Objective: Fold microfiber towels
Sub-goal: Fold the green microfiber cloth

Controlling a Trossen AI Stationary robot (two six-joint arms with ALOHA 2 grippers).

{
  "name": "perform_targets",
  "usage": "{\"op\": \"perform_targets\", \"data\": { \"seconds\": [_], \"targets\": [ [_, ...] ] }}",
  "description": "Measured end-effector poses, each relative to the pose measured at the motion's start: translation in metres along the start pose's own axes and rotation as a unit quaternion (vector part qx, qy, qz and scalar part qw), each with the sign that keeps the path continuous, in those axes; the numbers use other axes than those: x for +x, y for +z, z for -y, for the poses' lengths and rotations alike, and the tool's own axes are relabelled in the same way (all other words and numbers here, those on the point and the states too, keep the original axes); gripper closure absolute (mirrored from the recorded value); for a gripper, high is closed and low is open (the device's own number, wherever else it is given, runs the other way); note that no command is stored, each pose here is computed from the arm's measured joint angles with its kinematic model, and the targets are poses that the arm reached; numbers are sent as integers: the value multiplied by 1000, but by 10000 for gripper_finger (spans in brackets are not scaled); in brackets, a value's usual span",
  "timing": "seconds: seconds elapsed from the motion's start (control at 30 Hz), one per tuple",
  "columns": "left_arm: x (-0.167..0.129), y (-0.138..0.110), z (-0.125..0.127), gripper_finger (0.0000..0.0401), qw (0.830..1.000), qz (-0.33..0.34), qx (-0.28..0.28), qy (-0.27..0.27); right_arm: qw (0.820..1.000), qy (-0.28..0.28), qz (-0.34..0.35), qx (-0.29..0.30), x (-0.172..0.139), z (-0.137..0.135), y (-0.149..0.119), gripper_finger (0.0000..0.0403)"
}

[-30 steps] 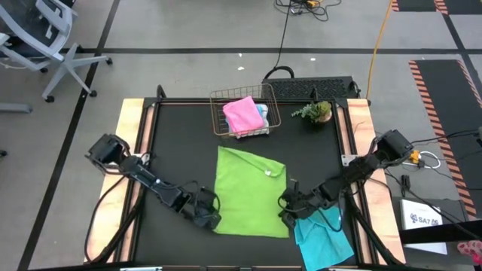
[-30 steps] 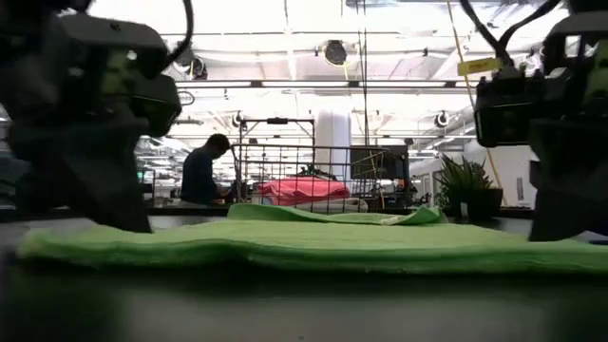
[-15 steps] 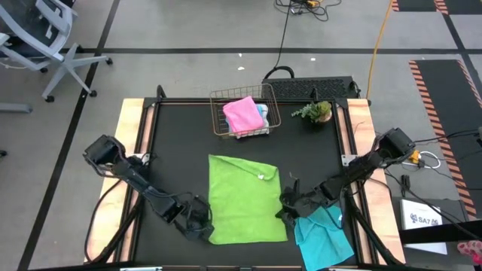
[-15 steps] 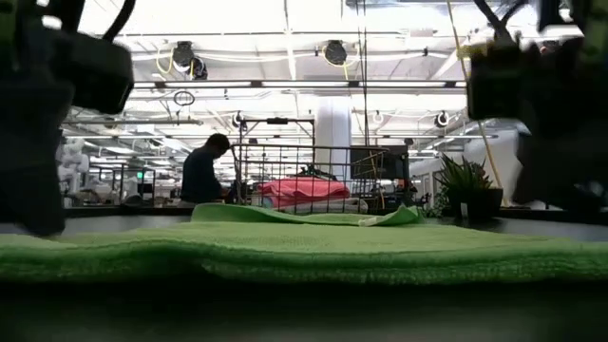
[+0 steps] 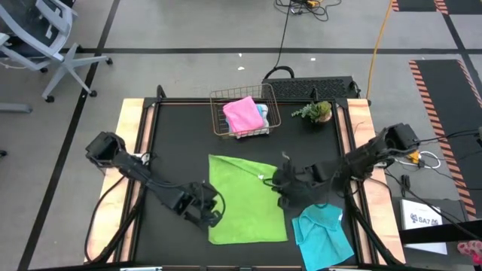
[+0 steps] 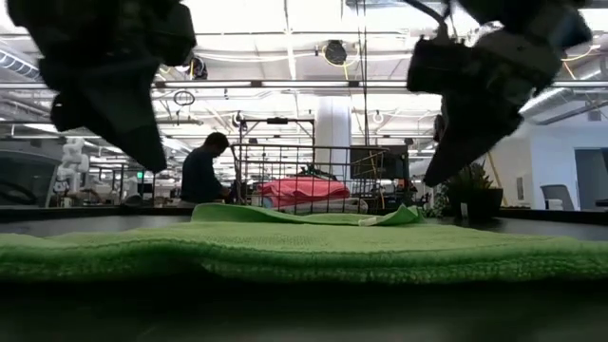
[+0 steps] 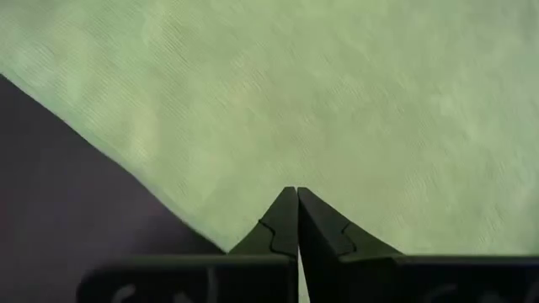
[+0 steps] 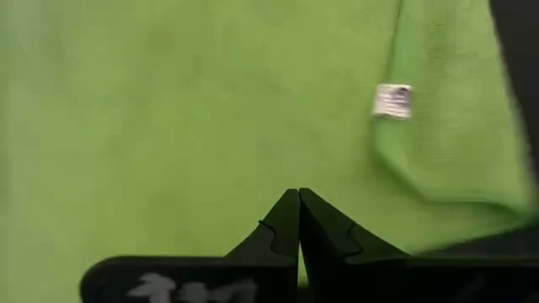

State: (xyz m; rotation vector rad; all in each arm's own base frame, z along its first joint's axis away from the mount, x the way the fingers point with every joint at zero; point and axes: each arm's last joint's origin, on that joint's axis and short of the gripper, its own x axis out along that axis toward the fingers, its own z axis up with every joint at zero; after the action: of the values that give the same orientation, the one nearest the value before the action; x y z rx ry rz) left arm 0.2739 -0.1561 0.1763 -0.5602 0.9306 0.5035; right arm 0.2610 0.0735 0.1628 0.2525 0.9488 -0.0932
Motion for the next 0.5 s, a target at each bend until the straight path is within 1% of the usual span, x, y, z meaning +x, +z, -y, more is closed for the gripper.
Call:
{"op": "perform_targets", "data": {
  "seconds": [0.07,0.13,0.27,0.37,0.5],
  "targets": [
    [2,4,-2,395,1000,6,-6,5,997,-23,-36,-61,-5,4,13,403],
    [3,8,-3,392,1000,17,-15,11,990,-40,-70,-114,-11,10,21,403],
    [6,16,-6,396,998,48,-33,24,974,-42,-79,-207,-14,16,32,403],
    [7,19,-8,397,997,54,-39,29,966,-41,-77,-243,-15,19,35,394],
    [9,23,-9,387,997,55,-47,31,963,-45,-86,-251,-13,25,32,361]
  ]
}}
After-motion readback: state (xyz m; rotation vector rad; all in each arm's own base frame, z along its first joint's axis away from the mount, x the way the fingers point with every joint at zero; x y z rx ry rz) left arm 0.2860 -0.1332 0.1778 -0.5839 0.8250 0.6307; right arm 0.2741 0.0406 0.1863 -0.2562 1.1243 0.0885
